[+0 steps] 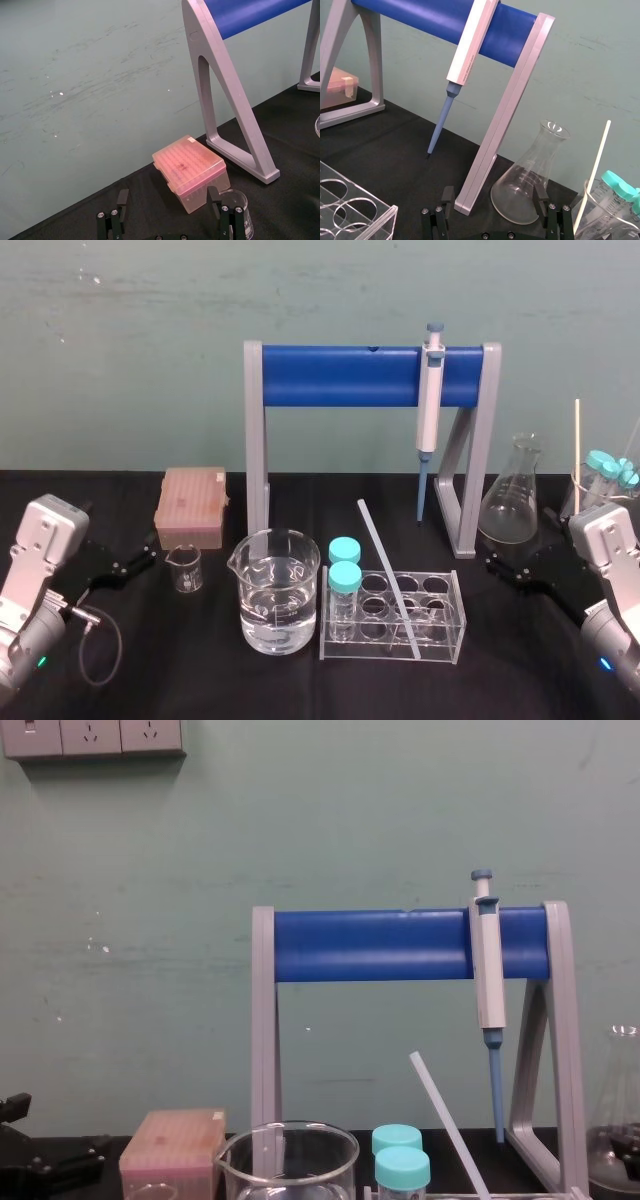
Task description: Pick up the stirring rod with one hand, then place it down.
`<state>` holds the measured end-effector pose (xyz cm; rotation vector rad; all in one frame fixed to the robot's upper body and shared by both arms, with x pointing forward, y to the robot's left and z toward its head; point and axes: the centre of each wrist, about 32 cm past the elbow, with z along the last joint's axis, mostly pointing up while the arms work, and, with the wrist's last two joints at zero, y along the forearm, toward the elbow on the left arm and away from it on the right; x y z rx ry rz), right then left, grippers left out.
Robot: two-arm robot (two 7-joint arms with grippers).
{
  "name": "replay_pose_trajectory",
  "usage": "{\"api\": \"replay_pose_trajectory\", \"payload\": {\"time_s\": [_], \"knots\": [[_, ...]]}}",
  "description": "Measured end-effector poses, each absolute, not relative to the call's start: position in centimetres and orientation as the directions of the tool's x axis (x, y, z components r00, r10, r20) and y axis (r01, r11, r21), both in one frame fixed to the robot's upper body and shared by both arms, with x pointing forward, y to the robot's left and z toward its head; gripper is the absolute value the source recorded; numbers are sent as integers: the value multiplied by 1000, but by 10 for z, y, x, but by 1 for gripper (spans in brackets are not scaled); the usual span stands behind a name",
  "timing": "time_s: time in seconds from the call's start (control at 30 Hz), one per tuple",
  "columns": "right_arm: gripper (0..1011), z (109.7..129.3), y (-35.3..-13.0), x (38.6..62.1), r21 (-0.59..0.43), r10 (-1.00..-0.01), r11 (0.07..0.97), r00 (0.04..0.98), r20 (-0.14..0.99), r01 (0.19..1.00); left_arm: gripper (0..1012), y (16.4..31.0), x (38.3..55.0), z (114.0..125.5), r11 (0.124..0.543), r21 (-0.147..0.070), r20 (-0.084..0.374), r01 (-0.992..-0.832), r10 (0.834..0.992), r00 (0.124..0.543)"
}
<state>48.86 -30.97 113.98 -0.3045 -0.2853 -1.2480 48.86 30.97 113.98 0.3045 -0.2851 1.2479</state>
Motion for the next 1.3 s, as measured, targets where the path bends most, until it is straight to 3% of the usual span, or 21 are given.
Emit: {"api": "replay_pose_trajectory", "payload": {"time_s": [1.3], "knots": [[1003,1140,-310,489,-70,-880,287,292,374,955,1000,310,489,1140,287,70,374,-955,880,292]]}}
